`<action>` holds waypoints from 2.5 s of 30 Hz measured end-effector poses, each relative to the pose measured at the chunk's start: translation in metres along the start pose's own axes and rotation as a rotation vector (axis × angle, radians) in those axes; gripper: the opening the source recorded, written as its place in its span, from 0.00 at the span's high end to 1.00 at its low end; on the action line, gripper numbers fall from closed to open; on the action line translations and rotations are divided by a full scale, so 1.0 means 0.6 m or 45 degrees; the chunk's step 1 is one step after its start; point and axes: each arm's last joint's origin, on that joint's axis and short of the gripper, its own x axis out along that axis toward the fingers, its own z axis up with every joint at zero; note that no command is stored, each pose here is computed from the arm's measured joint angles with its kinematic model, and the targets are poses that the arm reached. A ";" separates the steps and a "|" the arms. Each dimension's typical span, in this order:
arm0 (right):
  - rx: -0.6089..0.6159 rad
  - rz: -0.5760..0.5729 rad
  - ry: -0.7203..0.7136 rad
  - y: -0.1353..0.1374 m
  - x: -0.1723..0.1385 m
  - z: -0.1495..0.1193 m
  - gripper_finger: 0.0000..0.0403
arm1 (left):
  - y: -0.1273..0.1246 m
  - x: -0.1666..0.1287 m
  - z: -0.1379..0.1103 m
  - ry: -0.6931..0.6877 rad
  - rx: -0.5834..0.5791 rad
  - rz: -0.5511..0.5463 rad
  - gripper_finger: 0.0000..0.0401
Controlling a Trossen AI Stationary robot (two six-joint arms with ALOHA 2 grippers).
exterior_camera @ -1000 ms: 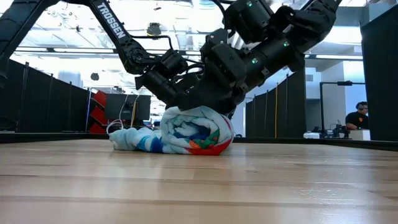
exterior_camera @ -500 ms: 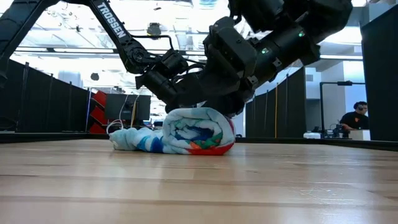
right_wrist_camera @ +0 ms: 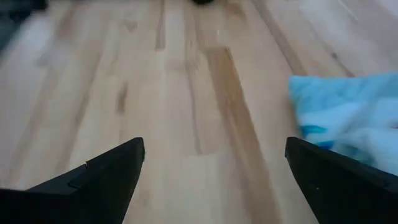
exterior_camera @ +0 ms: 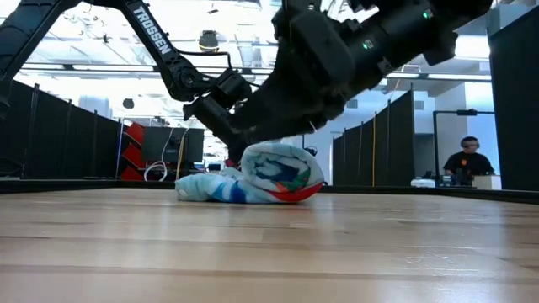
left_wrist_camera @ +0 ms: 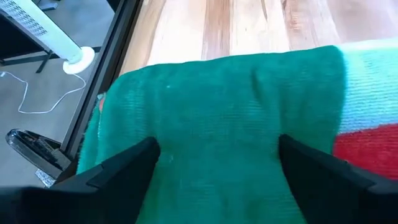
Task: Roll towel
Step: Roll the multicolor dinosaur print towel
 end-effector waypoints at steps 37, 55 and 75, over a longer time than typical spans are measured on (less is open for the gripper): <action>-0.020 0.091 0.225 -0.103 0.036 -0.029 0.12 | 0.002 -0.002 -0.008 -0.003 -0.074 -0.077 0.19; -0.201 0.067 0.160 -0.164 0.032 -0.004 0.12 | 0.004 -0.002 -0.007 0.018 -0.095 -0.024 0.19; -0.151 -0.072 0.230 -0.162 0.018 -0.030 0.12 | 0.006 -0.003 -0.009 0.016 -0.108 -0.038 0.19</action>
